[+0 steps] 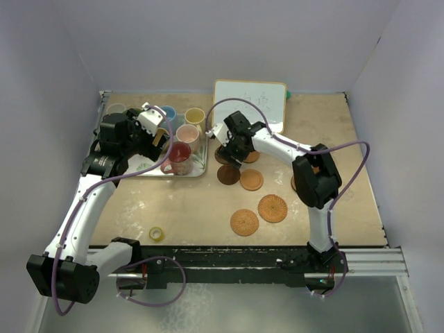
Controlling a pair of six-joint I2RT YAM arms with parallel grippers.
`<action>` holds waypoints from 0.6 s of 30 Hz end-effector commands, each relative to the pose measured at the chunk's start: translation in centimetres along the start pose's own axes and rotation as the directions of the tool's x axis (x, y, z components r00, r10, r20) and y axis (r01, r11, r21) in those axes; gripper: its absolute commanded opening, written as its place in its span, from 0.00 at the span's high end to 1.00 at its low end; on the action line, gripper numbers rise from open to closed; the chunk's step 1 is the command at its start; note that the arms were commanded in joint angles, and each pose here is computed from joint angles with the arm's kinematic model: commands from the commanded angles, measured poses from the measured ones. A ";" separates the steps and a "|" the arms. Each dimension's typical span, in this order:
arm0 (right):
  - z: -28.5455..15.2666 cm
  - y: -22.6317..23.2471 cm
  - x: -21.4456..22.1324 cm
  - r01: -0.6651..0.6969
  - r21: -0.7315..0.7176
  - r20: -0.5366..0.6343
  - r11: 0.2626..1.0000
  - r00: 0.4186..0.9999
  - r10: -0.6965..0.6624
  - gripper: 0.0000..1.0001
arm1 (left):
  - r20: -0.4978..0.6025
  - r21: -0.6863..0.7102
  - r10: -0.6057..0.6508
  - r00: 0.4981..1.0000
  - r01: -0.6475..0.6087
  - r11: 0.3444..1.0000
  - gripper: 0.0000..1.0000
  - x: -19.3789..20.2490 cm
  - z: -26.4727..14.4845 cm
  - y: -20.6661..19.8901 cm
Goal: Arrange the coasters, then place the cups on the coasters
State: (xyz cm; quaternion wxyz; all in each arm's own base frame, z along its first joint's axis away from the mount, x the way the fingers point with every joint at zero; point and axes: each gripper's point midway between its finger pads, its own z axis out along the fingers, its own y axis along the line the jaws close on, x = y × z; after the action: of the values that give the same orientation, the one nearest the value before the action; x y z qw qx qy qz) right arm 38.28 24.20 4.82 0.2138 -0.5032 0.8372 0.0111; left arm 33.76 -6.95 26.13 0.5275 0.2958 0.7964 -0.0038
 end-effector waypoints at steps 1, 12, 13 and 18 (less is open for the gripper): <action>-2.0 -2.0 -3.8 -0.088 0.017 0.113 0.996 0.990 0.086 0.28 | 0.061 -0.019 0.006 0.998 -0.005 1.000 0.12 -1.3 -0.5 0.5; 0.4 -4.8 -5.8 -0.164 0.060 0.131 0.985 0.979 0.155 0.28 | 0.065 -0.016 0.010 0.998 -0.009 1.000 0.12 -1.4 -0.7 0.5; 0.6 -4.9 -5.7 -0.165 0.060 0.127 0.985 0.980 0.156 0.28 | 0.066 -0.015 0.010 0.998 -0.009 1.000 0.12 -1.4 -0.7 0.5; 1.8 -5.3 -4.8 -0.171 0.065 0.091 0.983 0.982 0.165 0.28 | 0.067 -0.013 0.014 0.998 -0.014 1.000 0.12 -1.4 -0.8 0.4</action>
State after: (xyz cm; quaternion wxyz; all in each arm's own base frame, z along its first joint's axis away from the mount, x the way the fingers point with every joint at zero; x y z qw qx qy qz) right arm 44.23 25.93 4.13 0.2472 -0.4356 0.8653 0.0198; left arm 33.65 -7.00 26.26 0.5294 0.2968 0.7948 -0.0051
